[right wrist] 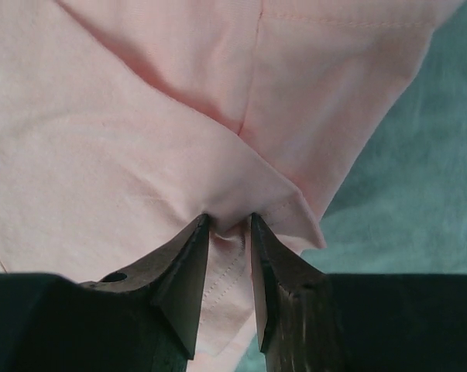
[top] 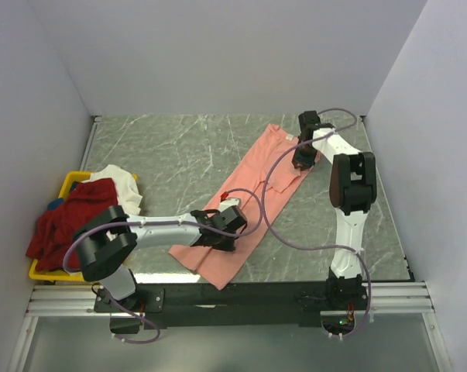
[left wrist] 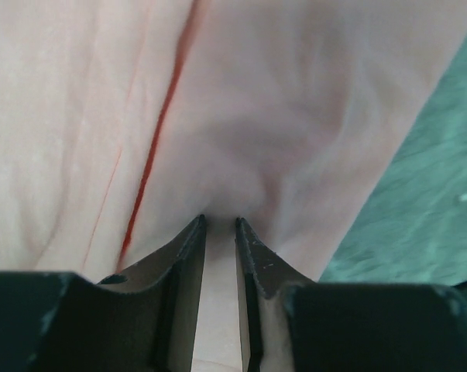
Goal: Fold and stack the t-shirts
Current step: Fold the tshirt
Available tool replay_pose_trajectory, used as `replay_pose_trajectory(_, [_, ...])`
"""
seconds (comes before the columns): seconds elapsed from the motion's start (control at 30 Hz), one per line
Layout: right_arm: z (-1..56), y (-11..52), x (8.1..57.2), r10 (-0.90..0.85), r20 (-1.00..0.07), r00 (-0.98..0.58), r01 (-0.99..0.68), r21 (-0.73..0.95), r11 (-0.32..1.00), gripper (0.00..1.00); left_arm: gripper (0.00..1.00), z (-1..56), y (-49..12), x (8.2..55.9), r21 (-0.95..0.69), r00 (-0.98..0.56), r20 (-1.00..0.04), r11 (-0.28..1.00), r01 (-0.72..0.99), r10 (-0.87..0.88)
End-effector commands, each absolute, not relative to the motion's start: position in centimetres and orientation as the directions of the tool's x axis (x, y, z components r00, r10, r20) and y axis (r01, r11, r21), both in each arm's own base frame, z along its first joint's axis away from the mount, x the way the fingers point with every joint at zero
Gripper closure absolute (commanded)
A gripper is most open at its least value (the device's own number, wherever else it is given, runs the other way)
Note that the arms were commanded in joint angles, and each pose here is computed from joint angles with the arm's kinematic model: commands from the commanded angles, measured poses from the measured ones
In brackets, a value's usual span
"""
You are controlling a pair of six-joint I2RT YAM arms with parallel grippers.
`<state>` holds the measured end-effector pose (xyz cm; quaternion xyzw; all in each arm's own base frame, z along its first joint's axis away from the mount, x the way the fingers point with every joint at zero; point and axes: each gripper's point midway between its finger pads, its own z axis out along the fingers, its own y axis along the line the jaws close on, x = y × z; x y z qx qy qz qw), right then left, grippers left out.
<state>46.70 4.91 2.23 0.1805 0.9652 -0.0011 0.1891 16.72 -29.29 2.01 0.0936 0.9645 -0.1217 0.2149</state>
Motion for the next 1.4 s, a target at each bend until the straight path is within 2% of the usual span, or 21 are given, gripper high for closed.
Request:
replay_pose_trajectory(0.0, [3.0,4.3,49.2,0.331,-0.379,-0.864,0.337,0.052,0.94,0.65,0.72,1.4,-32.9,15.9,-0.292,-0.914,-0.381,0.921,0.259,0.137])
replay_pose_trajectory(0.17, [2.2,5.1,51.8,0.317,-0.365,-0.875,0.312,0.074,0.947,0.65,0.72,2.1,-37.9,16.7,-0.413,-0.933,-0.348,0.88,0.236,0.086])
replay_pose_trajectory(0.3, [3.7,5.8,54.7,0.312,-0.399,-0.862,0.293,0.11,0.95,0.66,0.73,3.4,-42.7,17.9,-0.509,-0.943,-0.33,0.834,0.214,0.04])
replay_pose_trajectory(0.5, [3.5,6.4,56.4,0.297,-0.436,-0.849,0.258,0.148,0.955,0.62,0.73,3.6,-47.0,18.2,-0.591,-0.961,-0.274,0.782,0.195,0.033])
replay_pose_trajectory(0.67, [4.2,6.9,57.5,0.297,-0.459,-0.837,0.226,0.203,0.953,0.57,0.73,4.1,-46.2,18.0,-0.579,-0.957,-0.288,0.79,0.201,0.033])
replay_pose_trajectory(1.1, [3.6,7.3,58.0,0.305,-0.446,-0.842,0.202,0.264,0.943,0.56,0.76,3.3,-42.6,13.3,-0.526,-0.957,-0.268,0.815,0.245,0.115])
replay_pose_trajectory(1.37, [4.3,6.7,58.8,0.327,-0.463,-0.824,0.207,0.291,0.934,0.55,0.73,5.5,-43.9,14.6,-0.528,-0.935,-0.333,0.798,0.29,0.12])
